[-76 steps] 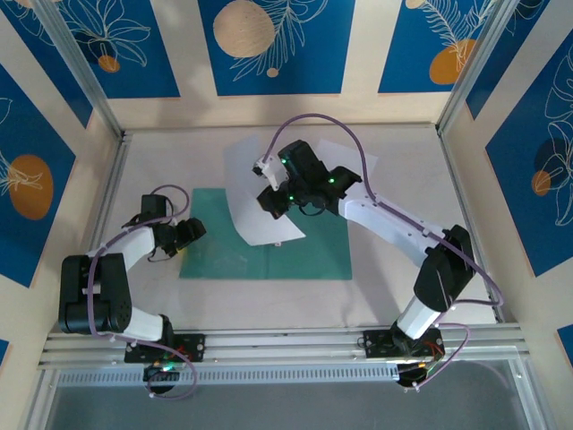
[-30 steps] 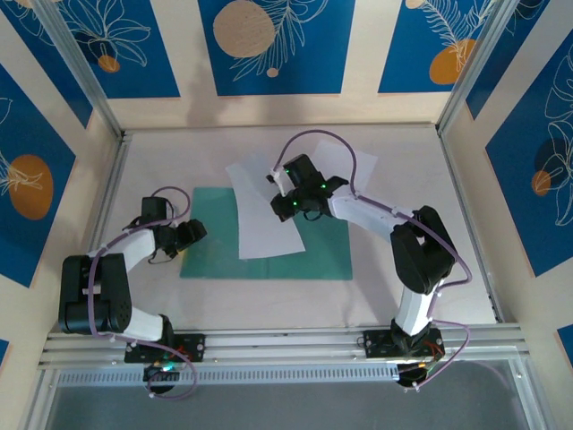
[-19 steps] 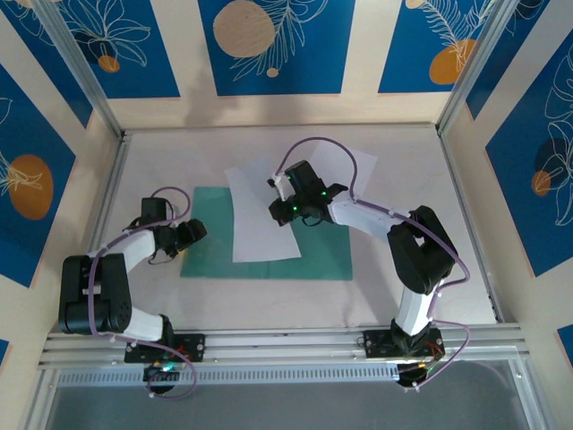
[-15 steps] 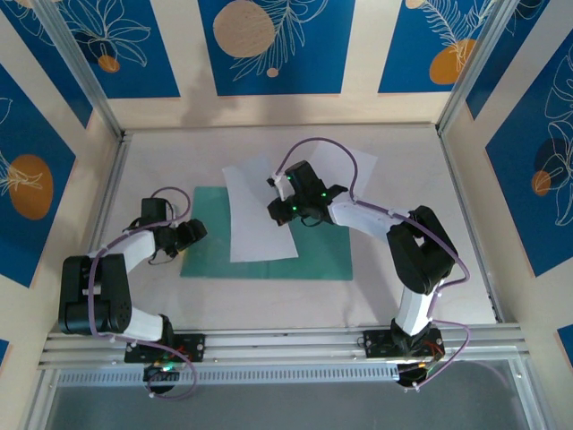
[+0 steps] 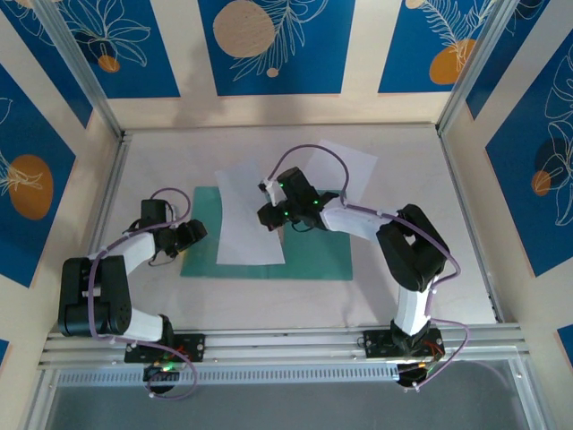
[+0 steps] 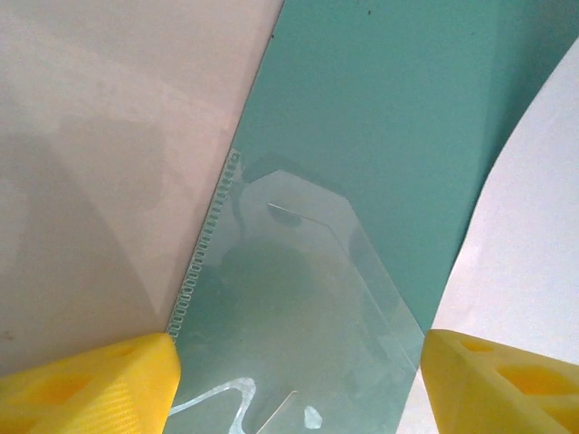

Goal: Put the files into the folder

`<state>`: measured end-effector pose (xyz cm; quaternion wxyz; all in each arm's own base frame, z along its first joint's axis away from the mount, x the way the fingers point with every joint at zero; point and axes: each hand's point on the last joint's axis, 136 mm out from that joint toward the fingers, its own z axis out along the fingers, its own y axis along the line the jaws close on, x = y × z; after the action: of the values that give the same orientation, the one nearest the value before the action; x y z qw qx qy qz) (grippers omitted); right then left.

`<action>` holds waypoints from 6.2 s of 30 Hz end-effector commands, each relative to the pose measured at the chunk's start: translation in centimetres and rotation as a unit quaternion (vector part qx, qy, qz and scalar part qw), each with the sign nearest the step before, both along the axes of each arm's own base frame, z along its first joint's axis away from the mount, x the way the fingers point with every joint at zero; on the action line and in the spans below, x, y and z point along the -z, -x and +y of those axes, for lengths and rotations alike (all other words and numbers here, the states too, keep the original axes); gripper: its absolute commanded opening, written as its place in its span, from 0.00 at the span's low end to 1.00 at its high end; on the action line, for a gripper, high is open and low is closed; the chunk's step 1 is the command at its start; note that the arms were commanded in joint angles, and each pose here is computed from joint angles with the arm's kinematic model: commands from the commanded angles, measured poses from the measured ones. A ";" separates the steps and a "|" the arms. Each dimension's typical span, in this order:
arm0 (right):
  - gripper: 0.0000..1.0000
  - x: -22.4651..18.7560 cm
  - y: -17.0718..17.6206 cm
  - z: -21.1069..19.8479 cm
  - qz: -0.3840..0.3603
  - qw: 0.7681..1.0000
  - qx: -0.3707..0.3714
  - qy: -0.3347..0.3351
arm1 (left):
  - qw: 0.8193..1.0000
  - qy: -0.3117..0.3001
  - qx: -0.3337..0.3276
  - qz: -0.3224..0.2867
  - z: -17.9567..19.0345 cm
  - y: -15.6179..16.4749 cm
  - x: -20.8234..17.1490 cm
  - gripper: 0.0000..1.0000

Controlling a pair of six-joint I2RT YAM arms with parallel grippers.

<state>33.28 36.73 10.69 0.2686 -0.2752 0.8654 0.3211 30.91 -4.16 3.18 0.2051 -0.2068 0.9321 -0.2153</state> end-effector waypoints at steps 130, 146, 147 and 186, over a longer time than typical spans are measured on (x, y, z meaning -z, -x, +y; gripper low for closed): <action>0.03 1.2 -11.1 2.2 0.111 0.976 0.112 -0.148 | 0.999 0.016 0.008 0.041 -0.4 2.3 2.2 0.72; 0.03 1.9 -9.3 2.2 0.140 0.966 0.161 -0.143 | 0.999 0.018 0.009 0.040 -0.4 2.4 2.2 0.72; 0.03 1.8 -9.2 2.3 0.140 0.966 0.163 -0.143 | 0.999 0.017 0.009 0.039 -0.4 2.4 2.2 0.72; 0.04 3.6 -7.1 3.5 0.153 0.963 0.179 -0.134 | 0.999 0.023 0.006 0.039 -0.3 2.4 2.3 0.72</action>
<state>40.36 39.47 6.55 0.2119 -0.0074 0.8854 0.4136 31.32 -4.46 3.21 0.2180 -0.1984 0.9262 -0.2351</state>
